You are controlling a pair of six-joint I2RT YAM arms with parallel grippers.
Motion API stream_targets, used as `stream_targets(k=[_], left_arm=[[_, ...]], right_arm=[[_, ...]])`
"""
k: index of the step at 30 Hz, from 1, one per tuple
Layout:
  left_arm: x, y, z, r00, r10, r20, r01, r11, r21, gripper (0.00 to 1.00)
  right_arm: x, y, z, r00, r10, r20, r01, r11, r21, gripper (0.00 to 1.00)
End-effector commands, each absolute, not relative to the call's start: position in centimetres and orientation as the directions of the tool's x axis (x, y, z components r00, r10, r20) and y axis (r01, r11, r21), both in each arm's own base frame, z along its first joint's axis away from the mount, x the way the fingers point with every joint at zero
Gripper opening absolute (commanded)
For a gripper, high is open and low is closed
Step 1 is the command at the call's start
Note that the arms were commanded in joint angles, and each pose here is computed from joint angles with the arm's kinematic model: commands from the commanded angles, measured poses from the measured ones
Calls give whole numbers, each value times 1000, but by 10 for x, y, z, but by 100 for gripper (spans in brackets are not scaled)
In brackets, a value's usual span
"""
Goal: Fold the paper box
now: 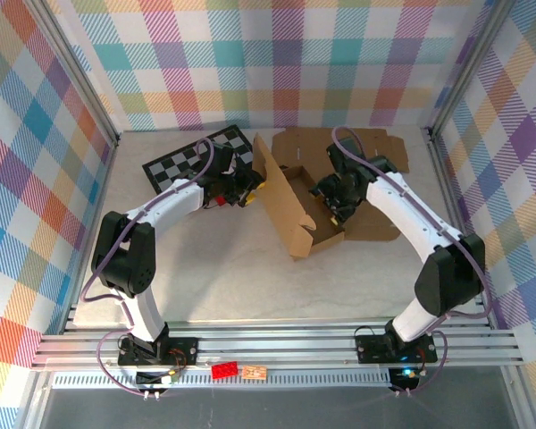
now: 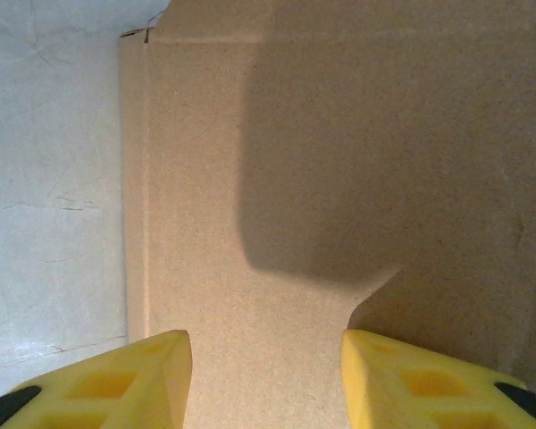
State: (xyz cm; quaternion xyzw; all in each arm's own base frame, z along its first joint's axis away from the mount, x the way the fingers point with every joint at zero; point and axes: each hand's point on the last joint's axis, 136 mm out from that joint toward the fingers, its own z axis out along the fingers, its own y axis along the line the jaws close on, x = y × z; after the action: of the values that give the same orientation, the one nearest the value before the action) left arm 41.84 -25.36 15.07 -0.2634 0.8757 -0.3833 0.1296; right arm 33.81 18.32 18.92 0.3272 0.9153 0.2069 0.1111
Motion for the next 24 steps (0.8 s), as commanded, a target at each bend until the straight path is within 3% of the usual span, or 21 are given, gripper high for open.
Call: stream_targets(k=[1, 4, 7, 17, 24], left_arm=[[413, -255, 149, -839, -544, -24, -360, 586, -726, 46], [410, -253, 150, -838, -545, -28, -360, 590, -722, 46], [409, -252, 151, -838, -544, -29, -360, 592, -721, 46], [410, -253, 149, -843, -537, -26, -360, 600, -714, 46], [411, -254, 152, -846, -532, -30, -354, 604, -715, 46]], right_arm=[[371, 206, 254, -862, 301, -407, 28, 831, 555, 72], [365, 239, 296, -837, 49, -546, -320, 764, 560, 76], [355, 260, 302, -832, -109, -545, -465, 674, 574, 77], [353, 297, 284, -824, -268, -500, -548, 603, 580, 70], [356, 309, 253, -851, -295, -435, -509, 668, 543, 61]])
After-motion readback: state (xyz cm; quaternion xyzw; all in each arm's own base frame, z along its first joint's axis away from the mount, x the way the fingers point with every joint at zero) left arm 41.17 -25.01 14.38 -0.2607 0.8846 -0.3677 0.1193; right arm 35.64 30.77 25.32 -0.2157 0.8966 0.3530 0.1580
